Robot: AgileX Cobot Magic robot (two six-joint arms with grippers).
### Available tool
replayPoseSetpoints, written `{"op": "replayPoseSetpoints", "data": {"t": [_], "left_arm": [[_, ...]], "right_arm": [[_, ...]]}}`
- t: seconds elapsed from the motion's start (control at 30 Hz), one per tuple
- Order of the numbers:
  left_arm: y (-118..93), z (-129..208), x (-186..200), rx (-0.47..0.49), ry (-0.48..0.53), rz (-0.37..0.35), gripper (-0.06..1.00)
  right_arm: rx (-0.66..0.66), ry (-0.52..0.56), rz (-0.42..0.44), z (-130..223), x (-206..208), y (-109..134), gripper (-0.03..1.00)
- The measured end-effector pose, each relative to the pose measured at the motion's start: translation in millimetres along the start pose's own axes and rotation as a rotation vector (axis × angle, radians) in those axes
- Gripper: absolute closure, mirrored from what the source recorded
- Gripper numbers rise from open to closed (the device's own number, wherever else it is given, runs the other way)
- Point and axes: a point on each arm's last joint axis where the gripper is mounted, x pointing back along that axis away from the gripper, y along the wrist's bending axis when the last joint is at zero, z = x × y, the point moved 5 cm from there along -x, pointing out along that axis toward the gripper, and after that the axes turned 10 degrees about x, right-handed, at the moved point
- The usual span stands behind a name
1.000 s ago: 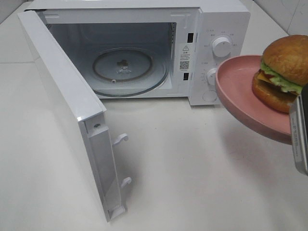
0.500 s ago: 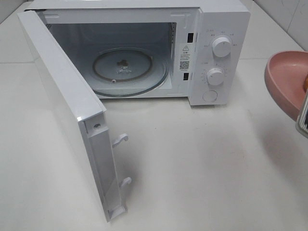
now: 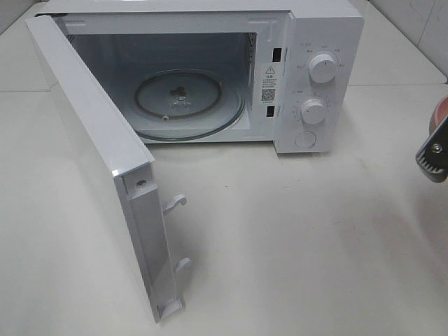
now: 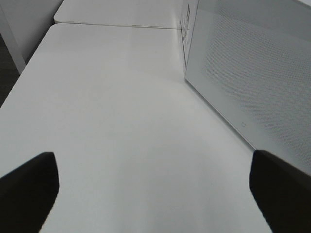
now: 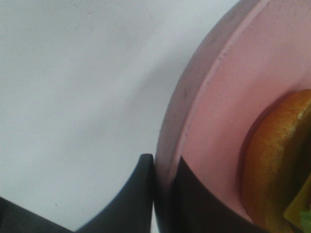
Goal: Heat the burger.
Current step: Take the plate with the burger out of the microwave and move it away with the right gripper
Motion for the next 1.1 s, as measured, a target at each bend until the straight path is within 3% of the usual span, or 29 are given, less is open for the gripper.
{"op": "replayPoseSetpoints", "data": {"t": [0.33, 0.5, 0.8, 1.1], "left_arm": [[0.0, 0.0, 0.0, 0.0, 0.0, 0.0, -0.04], [0.0, 0.0, 0.0, 0.0, 0.0, 0.0, -0.04], [0.0, 0.0, 0.0, 0.0, 0.0, 0.0, -0.04], [0.0, 0.0, 0.0, 0.0, 0.0, 0.0, -0.04]], "right_arm": [[-0.173, 0.132, 0.006, -6.0, -30.1, 8.2, 0.92], [-0.327, 0.218, 0.006, -17.3, -49.2, 13.7, 0.92], [-0.352, 0.297, 0.01, -29.7, -70.0, 10.9, 0.91], [-0.444, 0.384, 0.017, -14.3, -89.6, -6.1, 0.91]]}}
